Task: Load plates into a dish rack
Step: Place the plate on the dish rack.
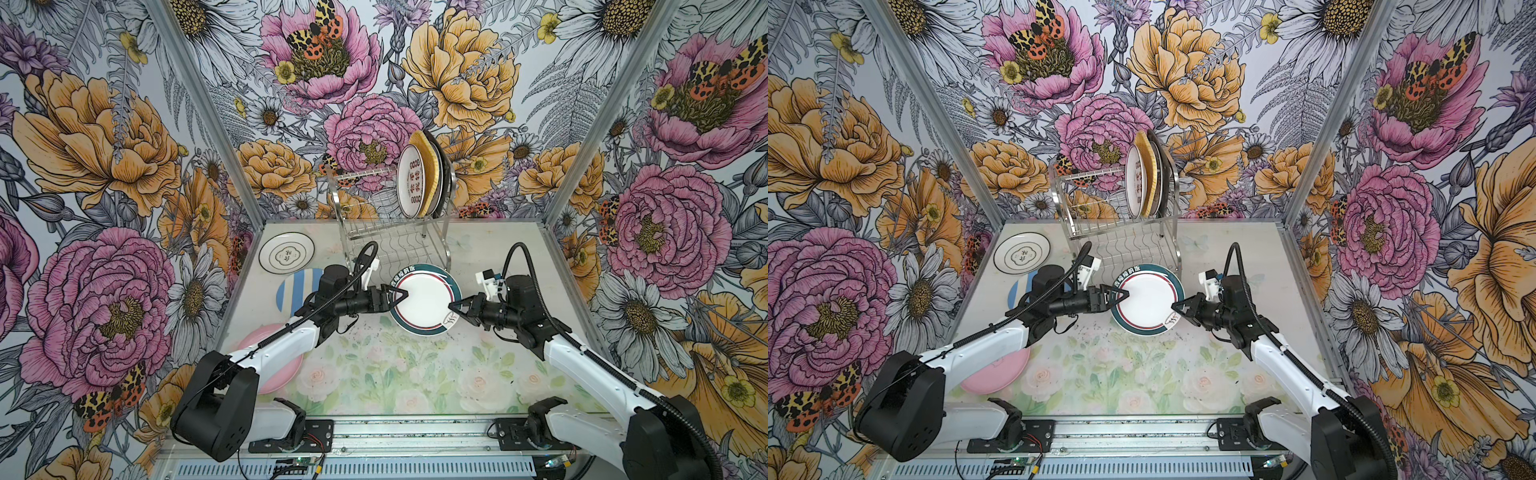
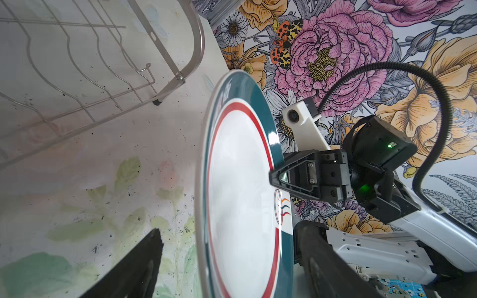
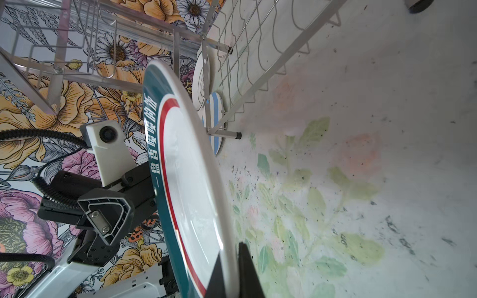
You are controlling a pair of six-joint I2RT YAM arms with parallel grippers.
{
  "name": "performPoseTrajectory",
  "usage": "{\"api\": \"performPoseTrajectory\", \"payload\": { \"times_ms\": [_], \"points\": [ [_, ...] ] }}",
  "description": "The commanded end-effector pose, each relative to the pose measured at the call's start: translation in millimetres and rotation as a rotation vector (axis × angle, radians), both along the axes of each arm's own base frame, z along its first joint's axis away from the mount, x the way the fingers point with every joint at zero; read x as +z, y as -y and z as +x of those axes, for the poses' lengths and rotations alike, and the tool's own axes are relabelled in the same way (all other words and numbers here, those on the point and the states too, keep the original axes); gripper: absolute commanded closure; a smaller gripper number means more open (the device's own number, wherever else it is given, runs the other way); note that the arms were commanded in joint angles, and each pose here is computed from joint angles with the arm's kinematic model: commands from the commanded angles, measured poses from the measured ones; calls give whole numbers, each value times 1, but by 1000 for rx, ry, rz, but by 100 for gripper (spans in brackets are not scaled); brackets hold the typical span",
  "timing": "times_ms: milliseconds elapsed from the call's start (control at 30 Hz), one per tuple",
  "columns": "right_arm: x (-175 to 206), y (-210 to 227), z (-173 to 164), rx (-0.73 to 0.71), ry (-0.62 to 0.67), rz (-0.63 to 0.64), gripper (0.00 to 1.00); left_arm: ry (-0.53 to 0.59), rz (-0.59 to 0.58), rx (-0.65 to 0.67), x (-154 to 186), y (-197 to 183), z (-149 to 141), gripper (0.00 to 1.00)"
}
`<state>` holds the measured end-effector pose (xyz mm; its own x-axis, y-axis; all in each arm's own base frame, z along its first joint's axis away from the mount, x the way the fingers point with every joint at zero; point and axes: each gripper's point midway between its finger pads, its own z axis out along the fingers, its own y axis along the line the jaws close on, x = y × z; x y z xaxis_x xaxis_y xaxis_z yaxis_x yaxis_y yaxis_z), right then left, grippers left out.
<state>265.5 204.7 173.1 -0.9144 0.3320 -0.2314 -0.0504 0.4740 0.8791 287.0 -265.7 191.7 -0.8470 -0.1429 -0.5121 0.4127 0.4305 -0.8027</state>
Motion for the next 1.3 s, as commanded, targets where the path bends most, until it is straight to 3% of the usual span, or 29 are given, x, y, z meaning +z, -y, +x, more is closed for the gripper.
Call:
{"api": "performPoseTrajectory", "payload": {
  "times_ms": [0, 100, 533, 833, 1067, 1267],
  "points": [
    [35, -16, 9, 51, 129, 20, 100, 35, -40, -22, 13, 3, -1, 23],
    [35, -22, 9, 72, 129, 15, 100, 34, -48, -18, 14, 1, -1, 33],
    [42, -31, 13, 130, 194, -3, 100, 12, -68, 7, 12, -6, -2, 98],
    [70, -46, 11, 249, 344, 80, 71, -1, -169, -26, 26, -5, -7, 100],
    [89, -58, 11, 317, 404, 157, 70, 1, -224, -53, 37, -2, -11, 100],
    [91, -66, 6, 355, 403, 170, 75, 0, -233, -56, 39, -3, -10, 100]
  ]
}}
